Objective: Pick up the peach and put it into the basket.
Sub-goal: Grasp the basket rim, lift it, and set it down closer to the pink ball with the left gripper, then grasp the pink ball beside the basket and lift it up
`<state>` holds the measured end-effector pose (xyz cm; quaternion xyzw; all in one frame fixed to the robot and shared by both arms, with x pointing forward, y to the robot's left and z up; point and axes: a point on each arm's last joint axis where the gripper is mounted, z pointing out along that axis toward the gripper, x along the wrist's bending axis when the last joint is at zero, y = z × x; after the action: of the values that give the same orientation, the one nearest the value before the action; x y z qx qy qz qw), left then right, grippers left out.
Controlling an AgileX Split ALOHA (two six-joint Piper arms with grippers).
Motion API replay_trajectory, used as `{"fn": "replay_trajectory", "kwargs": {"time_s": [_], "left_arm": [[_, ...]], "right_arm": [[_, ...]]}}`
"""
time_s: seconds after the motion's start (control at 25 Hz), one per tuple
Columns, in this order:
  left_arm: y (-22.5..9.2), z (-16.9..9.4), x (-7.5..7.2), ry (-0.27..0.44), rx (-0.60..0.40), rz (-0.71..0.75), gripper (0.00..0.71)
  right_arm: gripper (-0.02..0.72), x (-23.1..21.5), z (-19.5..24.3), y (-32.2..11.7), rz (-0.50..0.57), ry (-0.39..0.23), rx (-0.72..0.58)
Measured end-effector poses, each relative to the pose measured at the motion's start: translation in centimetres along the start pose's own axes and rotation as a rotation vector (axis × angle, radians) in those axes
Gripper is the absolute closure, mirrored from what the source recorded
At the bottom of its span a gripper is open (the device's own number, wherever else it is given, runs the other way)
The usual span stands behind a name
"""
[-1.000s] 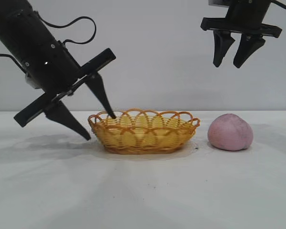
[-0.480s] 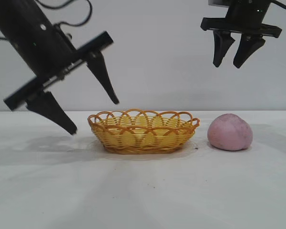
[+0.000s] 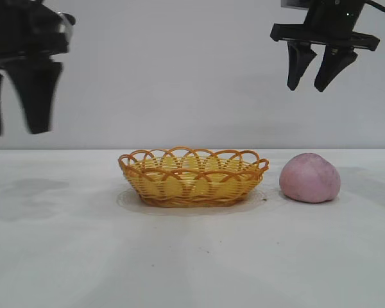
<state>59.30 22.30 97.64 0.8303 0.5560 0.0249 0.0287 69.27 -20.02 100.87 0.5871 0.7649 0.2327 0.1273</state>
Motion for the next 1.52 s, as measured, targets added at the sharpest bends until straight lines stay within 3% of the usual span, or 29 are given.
{"fn": "replay_trajectory", "kwargs": {"time_s": [0.12, 0.24, 0.4, 0.56, 0.68, 0.8, 0.92, 1.04, 1.36, 1.52], "left_arm": [[-1.0, -0.2, 2.3, 0.071, 0.075, -0.036, 0.217], [-2.2, -0.6, 4.7, 0.078, 0.123, -0.119, 0.217], [-3.8, -2.9, 7.4, 0.093, 0.078, -0.234, 0.217], [-5.5, -6.6, 8.2, 0.119, -0.001, -0.284, 0.217], [-7.0, -10.0, 7.6, 0.132, -0.088, -0.301, 0.217], [-8.7, -13.1, 6.2, 0.102, -0.192, -0.318, 0.217], [-11.2, -14.8, 4.7, 0.097, -0.268, -0.322, 0.217], [-14.1, -14.9, 3.4, 0.1, -0.293, -0.322, 0.217], [-22.6, -12.0, -0.6, 0.104, -0.325, -0.322, 0.217], [-26.4, -11.1, -2.3, 0.127, -0.416, -0.319, 0.217]], "right_arm": [[0.385, 0.0, 0.0, 0.0, 0.0, 0.0, 0.002], [0.385, 0.0, 0.0, -0.1, 0.0, 0.001, 0.008], [0.385, 0.0, 0.0, -0.2, 0.0, 0.004, 0.024], [0.385, 0.1, 0.0, -0.3, 0.0, 0.006, 0.037], [0.385, 0.1, 0.0, -0.4, 0.0, 0.006, 0.043], [0.385, 0.0, 0.0, -0.4, -0.003, 0.004, 0.045], [0.385, 0.0, 0.0, -0.4, -0.003, 0.004, 0.045], [0.385, 0.0, 0.0, -0.4, -0.003, 0.003, 0.045], [0.385, 0.0, 0.0, -0.4, -0.006, 0.001, 0.045], [0.385, 0.0, 0.0, -0.4, -0.006, 0.001, 0.045]]}}
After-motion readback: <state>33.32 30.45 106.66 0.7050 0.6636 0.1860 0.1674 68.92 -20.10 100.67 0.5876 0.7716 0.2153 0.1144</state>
